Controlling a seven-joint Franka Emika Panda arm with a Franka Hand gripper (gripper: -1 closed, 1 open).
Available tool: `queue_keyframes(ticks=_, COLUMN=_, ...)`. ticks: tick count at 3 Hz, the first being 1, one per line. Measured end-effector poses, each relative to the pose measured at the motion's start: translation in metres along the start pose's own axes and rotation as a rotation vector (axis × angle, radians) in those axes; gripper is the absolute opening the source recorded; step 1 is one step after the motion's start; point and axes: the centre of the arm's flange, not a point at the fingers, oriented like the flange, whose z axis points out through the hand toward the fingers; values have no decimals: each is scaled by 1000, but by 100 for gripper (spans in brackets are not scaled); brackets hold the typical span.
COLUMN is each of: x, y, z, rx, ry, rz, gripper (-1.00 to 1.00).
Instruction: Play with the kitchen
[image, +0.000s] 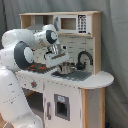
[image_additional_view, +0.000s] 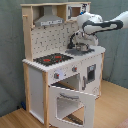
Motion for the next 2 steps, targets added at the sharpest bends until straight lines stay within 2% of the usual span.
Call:
queue_keyframes(ticks=1, x=4, y=6, z=22, rx=-6, ry=22, rz=-1, gripper=-100)
queue_keyframes(ticks=2, x=10, y=9, z=30, rx=-28, ry=73, rz=-41, gripper=-100)
